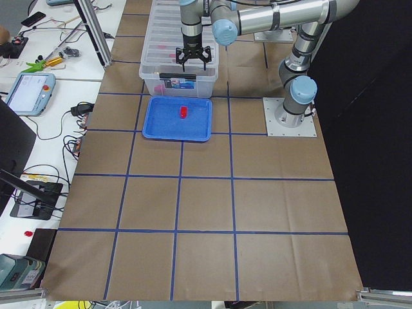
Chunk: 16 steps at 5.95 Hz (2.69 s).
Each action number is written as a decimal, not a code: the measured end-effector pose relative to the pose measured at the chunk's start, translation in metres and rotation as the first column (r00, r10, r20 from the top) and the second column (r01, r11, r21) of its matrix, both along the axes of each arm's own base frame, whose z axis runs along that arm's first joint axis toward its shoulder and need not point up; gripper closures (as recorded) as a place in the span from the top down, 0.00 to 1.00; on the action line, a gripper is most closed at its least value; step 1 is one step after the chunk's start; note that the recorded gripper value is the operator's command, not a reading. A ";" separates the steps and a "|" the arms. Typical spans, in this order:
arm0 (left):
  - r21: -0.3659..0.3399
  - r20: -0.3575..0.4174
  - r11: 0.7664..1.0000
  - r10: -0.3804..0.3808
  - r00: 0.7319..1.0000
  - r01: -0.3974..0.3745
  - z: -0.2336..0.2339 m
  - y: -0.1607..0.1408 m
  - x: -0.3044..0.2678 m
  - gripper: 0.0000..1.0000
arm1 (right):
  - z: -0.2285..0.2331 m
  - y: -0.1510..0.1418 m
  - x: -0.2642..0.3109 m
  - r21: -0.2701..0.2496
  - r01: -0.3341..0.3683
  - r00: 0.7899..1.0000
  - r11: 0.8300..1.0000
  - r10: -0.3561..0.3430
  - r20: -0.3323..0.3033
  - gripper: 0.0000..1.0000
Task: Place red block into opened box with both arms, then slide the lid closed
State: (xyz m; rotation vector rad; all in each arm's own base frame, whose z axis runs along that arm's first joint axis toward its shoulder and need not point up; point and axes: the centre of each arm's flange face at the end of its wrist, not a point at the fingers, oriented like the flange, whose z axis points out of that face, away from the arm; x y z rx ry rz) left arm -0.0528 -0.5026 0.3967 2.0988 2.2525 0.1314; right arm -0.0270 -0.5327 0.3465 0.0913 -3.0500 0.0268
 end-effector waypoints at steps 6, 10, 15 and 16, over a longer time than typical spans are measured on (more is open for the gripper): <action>-0.073 -0.126 0.997 0.024 0.992 -0.034 -0.154 -0.028 0.039 0.97 | -0.002 0.004 -0.111 -0.019 0.057 0.994 0.998 -0.059 -0.090 1.00; -0.033 -0.167 0.998 0.046 0.985 -0.052 -0.200 -0.040 0.048 0.48 | 0.002 0.012 -0.129 -0.012 0.072 0.992 0.997 -0.073 -0.107 1.00; -0.042 -0.162 0.998 0.032 0.986 -0.039 -0.196 -0.040 0.049 0.01 | 0.000 0.024 -0.156 0.014 0.127 0.987 0.992 -0.124 -0.105 1.00; -0.050 -0.158 0.998 0.032 0.987 -0.040 -0.183 -0.039 0.048 0.01 | 0.005 0.022 -0.157 0.004 0.131 0.986 0.991 -0.130 -0.108 1.00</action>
